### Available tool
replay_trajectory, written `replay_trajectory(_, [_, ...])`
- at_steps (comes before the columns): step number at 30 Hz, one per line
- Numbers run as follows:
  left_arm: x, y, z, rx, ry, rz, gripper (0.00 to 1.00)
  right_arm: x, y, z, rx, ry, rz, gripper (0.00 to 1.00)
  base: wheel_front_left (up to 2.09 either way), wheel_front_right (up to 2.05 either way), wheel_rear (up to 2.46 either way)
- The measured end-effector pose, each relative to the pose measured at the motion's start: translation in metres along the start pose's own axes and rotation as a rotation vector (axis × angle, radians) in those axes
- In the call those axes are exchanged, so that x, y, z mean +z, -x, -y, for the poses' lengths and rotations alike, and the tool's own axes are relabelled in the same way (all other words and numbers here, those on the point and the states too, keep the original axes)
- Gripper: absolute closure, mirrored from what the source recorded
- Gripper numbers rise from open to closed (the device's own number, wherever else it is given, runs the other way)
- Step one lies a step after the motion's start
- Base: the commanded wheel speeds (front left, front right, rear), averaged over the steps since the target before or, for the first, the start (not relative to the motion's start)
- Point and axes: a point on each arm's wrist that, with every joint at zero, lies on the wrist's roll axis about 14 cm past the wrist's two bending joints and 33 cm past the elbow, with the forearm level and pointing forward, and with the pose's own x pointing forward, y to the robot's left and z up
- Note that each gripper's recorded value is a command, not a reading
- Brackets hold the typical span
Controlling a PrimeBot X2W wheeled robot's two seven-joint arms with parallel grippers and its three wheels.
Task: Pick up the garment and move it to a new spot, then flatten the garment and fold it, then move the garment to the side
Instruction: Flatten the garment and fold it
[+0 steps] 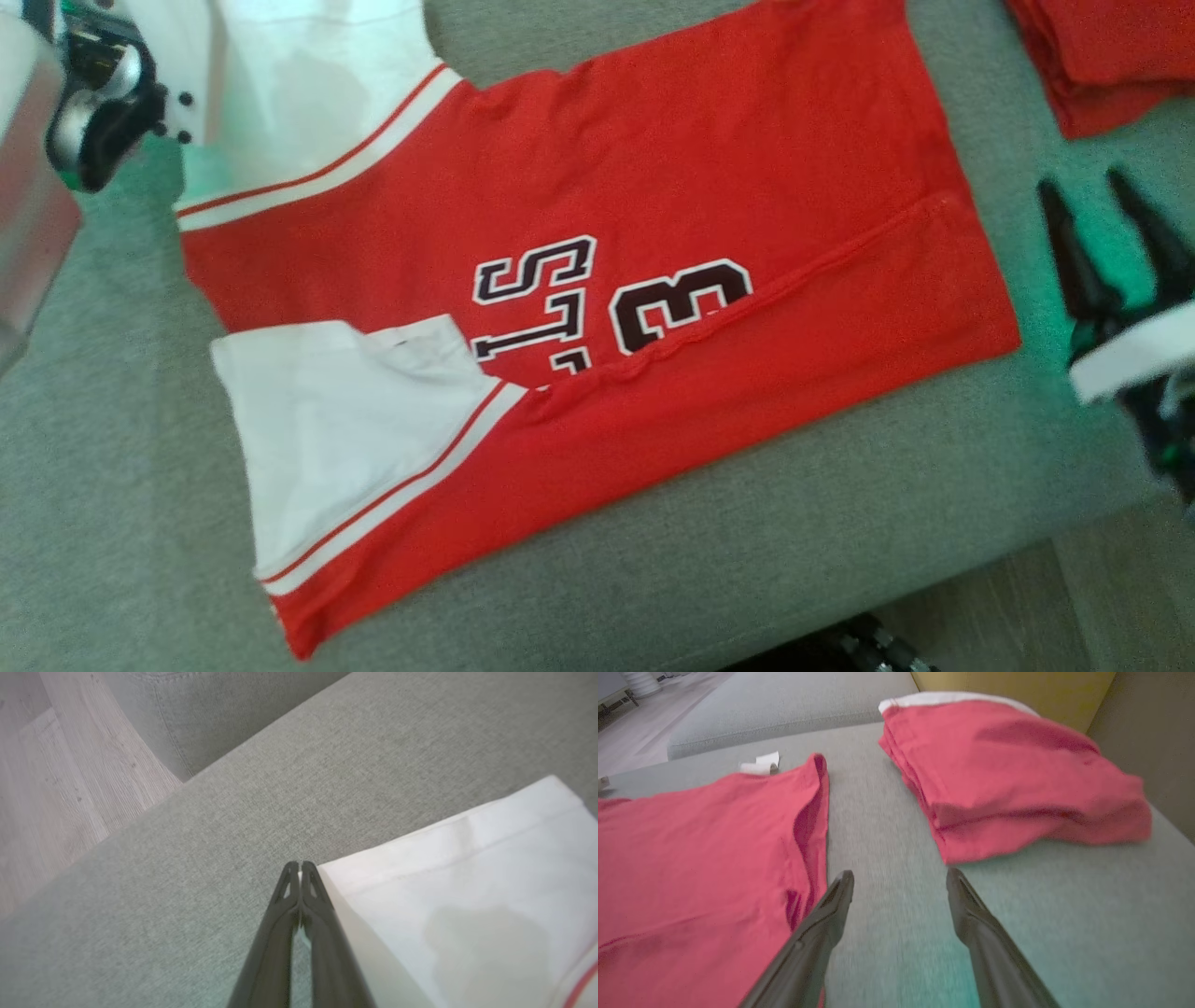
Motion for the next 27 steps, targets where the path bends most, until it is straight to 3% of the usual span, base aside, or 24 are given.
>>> replay_trajectory(3, [0.006,0.007,-0.001,0.007,-0.051,0.041,1.00,0.027,-0.020,-0.009,0.047,0.021,0.022,0.00,0.00,0.00,0.00])
replay_trajectory(10, [0.035,0.026,-0.002,0.021,-0.123,0.134,1.00,0.074,-0.073,-0.040,0.156,0.187,-0.015,0.00,0.00,0.00,0.00])
replay_trajectory(17, [0.025,0.026,-0.004,0.015,-0.139,0.132,1.00,0.056,-0.109,-0.051,0.180,0.310,-0.157,0.00,0.00,0.00,0.00])
replay_trajectory(25, [0.022,0.032,-0.012,0.032,-0.147,0.129,1.00,0.051,-0.126,-0.053,0.178,0.394,-0.220,0.00,0.00,0.00,0.00])
replay_trajectory(27, [0.022,0.033,-0.013,0.033,-0.150,0.129,1.00,0.048,-0.127,-0.052,0.174,0.402,-0.237,0.08,0.00,0.00,0.00])
